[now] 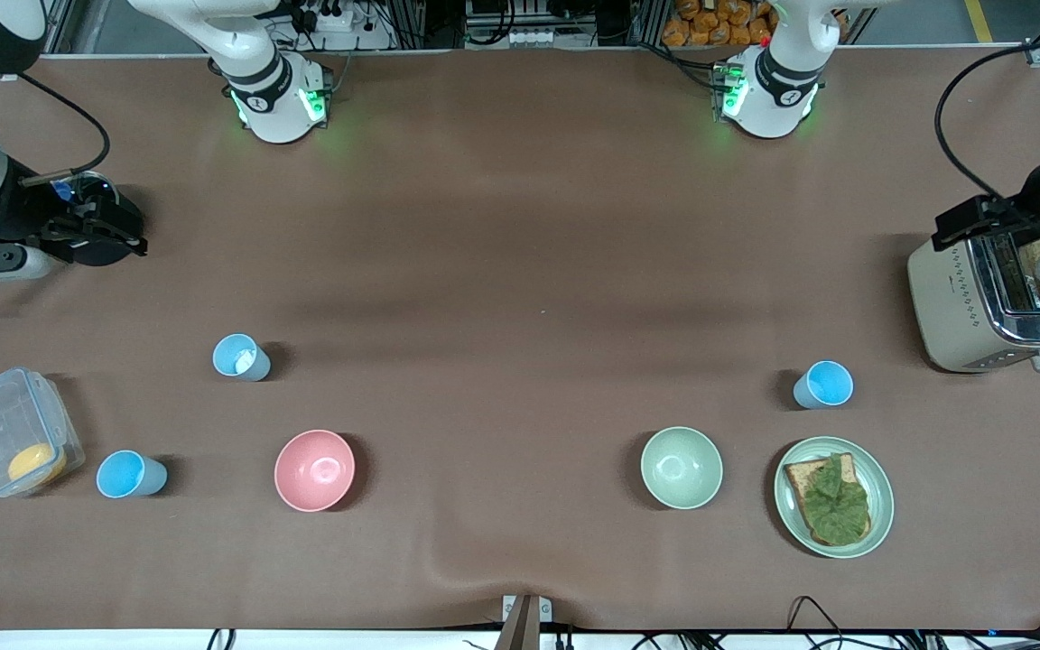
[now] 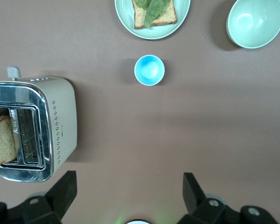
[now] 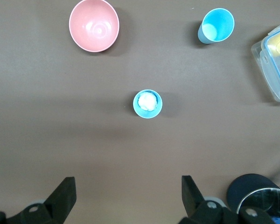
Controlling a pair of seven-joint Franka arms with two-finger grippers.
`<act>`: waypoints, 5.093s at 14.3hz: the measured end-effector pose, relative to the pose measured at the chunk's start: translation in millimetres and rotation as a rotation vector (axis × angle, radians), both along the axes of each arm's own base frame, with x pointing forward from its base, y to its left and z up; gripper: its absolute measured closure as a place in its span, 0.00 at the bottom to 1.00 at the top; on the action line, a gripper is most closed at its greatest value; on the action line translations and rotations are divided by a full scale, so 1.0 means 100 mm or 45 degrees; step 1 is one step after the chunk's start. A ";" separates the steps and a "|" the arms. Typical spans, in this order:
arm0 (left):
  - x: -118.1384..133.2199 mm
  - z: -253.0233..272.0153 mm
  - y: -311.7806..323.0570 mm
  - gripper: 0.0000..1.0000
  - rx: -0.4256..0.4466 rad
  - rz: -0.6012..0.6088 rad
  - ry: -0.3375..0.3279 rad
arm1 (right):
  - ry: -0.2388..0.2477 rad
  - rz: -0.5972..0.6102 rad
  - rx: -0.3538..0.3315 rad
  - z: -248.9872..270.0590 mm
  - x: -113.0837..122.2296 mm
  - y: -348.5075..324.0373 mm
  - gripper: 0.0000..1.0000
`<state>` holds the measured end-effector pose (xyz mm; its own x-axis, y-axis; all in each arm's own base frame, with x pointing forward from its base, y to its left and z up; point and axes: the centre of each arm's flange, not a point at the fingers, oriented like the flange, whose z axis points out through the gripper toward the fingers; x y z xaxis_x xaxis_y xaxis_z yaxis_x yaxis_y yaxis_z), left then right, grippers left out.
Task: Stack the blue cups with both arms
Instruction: 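Lower the left gripper toward the blue cup beside the toaster, then grasp a blue cup with the right gripper while the left gripper grasps another, then lift the right cup toward the table middle while the left gripper lifts its cup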
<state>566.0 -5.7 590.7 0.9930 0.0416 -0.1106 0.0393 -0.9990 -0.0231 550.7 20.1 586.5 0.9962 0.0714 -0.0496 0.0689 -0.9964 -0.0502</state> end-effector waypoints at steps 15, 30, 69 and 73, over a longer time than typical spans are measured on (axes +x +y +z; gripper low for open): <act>0.46 -1.29 0.49 0.00 -0.002 0.104 0.241 | 0.027 0.000 -0.001 -0.07 0.02 0.00 0.00; 0.60 -2.39 0.27 0.00 -0.006 0.055 0.465 | 0.158 0.144 -0.009 -0.83 0.26 0.76 0.00; 1.04 -3.69 0.31 0.92 -0.005 0.081 0.251 | 0.559 -0.121 0.220 -3.13 0.62 0.48 0.95; 1.07 -3.64 0.38 0.94 -0.003 0.089 0.235 | 0.618 -0.191 0.349 -3.09 0.55 1.07 0.95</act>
<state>673.3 32.2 227.2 0.9506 0.1093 -0.2906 0.1038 -0.9940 -0.0342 605.4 126.8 277.9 0.8640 0.0056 -0.5034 -0.1677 -0.9396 -0.2983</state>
